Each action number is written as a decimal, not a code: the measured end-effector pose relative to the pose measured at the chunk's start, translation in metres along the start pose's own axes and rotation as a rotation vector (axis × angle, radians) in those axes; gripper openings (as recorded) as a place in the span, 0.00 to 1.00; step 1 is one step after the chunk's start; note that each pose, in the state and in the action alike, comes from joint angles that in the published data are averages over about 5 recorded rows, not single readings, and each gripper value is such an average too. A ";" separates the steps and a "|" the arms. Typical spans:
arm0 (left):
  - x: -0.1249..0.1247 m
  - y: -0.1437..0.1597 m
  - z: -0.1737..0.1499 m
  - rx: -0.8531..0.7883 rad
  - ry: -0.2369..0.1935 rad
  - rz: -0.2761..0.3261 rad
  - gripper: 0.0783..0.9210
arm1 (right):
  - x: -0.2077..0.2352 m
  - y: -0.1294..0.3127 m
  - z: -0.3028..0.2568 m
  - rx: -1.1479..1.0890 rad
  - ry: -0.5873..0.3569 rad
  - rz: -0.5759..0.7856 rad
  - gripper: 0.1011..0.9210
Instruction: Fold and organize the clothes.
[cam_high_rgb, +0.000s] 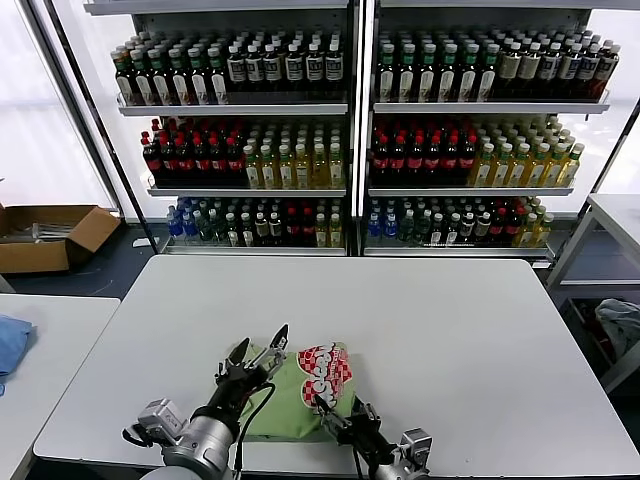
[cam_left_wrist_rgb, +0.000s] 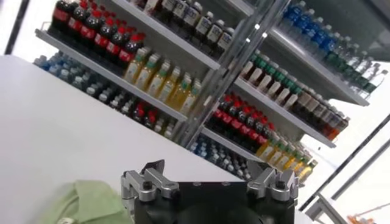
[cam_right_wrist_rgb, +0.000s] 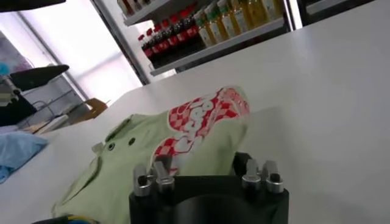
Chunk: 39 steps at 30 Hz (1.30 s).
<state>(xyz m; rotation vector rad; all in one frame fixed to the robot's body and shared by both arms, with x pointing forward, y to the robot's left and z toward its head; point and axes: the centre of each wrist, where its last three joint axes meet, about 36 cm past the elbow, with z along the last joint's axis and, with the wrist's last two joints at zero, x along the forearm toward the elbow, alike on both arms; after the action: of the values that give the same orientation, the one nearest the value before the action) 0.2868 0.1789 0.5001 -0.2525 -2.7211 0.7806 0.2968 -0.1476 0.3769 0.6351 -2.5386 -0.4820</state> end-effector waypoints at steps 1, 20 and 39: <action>0.001 0.001 0.000 -0.002 -0.001 -0.006 0.88 | 0.000 0.000 0.000 0.001 0.001 -0.001 0.57; 0.010 0.004 0.005 0.000 -0.005 -0.054 0.88 | 0.034 -0.052 -0.019 0.069 0.050 0.007 0.06; 0.008 0.001 0.013 0.011 0.004 -0.060 0.88 | 0.103 -0.102 -0.063 0.227 -0.006 0.230 0.38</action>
<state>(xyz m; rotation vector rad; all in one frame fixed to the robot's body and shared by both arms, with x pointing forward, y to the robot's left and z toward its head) 0.2752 0.1747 0.4906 -0.1687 -2.7060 0.7775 0.2848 -0.2985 0.4213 0.4116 -2.6514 -0.1164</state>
